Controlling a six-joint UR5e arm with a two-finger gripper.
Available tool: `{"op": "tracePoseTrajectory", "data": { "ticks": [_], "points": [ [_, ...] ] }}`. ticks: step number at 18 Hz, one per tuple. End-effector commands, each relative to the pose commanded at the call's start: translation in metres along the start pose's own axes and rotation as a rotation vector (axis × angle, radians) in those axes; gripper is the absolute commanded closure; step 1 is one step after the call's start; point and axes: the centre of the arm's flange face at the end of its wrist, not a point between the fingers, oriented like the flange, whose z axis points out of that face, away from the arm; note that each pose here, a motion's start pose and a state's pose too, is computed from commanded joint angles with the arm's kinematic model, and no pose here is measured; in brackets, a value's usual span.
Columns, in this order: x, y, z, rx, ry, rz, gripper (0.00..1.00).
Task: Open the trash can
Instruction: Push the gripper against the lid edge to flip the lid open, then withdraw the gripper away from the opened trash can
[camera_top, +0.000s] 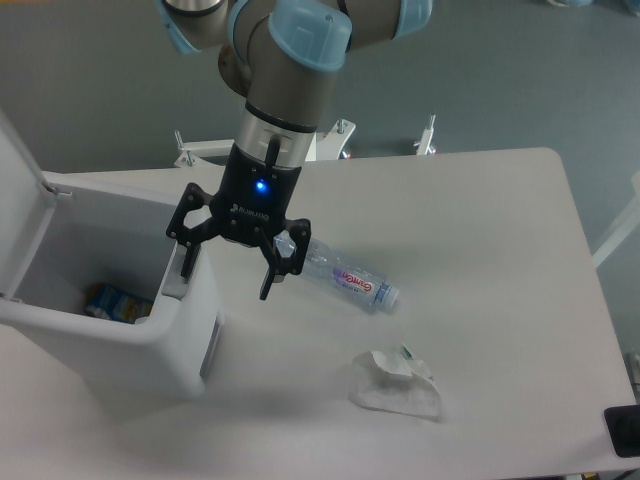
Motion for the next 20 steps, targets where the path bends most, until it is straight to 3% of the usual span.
{"op": "tracePoseTrajectory", "data": {
  "ticks": [4, 9, 11, 13, 16, 20],
  "points": [
    [-0.005, -0.011, -0.008, 0.024, -0.014, 0.015, 0.0],
    [-0.079, 0.0, -0.011, 0.018, -0.08, -0.003, 0.0],
    [-0.12, 0.015, -0.014, -0.018, -0.15, -0.001, 0.0],
    [-0.152, 0.027, 0.01, -0.09, -0.187, 0.026, 0.0],
    [-0.216, 0.057, 0.012, -0.227, -0.337, 0.037, 0.0],
    [-0.252, 0.072, -0.001, -0.291, -0.365, 0.158, 0.0]
  ]
}}
